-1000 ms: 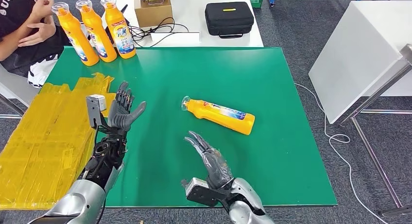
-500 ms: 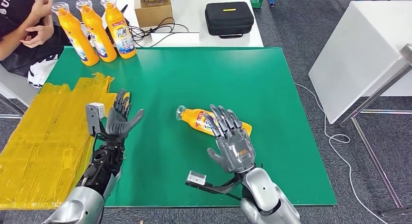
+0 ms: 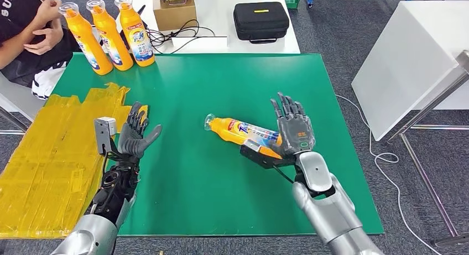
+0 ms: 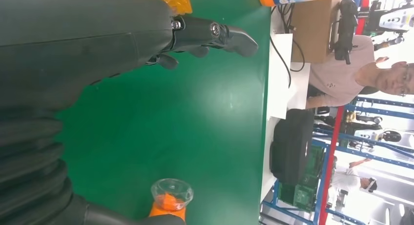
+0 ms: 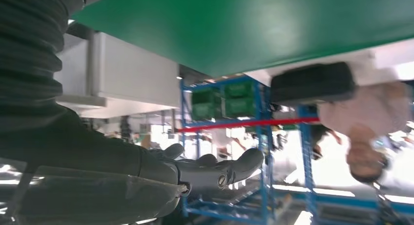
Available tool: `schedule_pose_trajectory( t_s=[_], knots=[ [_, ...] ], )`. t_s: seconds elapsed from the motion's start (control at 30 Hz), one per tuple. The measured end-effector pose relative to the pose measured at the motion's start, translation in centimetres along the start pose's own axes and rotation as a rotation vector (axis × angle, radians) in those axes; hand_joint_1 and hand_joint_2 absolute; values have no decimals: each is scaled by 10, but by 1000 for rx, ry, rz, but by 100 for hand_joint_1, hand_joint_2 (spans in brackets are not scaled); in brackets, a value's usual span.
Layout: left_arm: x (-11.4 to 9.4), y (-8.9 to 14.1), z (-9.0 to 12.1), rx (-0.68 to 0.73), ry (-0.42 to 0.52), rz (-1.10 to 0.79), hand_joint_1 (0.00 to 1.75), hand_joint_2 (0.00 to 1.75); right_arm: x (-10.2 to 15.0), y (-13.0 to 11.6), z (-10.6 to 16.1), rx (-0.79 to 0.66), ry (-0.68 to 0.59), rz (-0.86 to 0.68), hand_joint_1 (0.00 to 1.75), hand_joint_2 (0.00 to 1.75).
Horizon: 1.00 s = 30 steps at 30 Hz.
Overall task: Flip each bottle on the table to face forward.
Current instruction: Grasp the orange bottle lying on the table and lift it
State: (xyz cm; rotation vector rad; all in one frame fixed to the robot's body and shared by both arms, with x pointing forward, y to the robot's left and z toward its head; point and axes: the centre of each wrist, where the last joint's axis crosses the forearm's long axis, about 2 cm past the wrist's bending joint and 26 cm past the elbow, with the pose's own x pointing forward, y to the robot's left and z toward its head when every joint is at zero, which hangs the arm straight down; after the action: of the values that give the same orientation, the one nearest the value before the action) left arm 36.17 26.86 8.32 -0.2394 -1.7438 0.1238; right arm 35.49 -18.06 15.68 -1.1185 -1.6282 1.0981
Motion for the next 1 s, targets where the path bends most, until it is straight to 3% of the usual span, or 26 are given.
schedule_pose_trajectory(
  t_s=[0.47, 1.0],
  knots=[
    [1, -5, -2, -11, -2, 14, 0, 175, -24, 6, -30, 160, 99, 8, 0, 175],
    [5, -10, -11, -18, -17, 25, 0, 175, -3, 16, -35, 317, 1, -203, 0, 175]
  ],
)
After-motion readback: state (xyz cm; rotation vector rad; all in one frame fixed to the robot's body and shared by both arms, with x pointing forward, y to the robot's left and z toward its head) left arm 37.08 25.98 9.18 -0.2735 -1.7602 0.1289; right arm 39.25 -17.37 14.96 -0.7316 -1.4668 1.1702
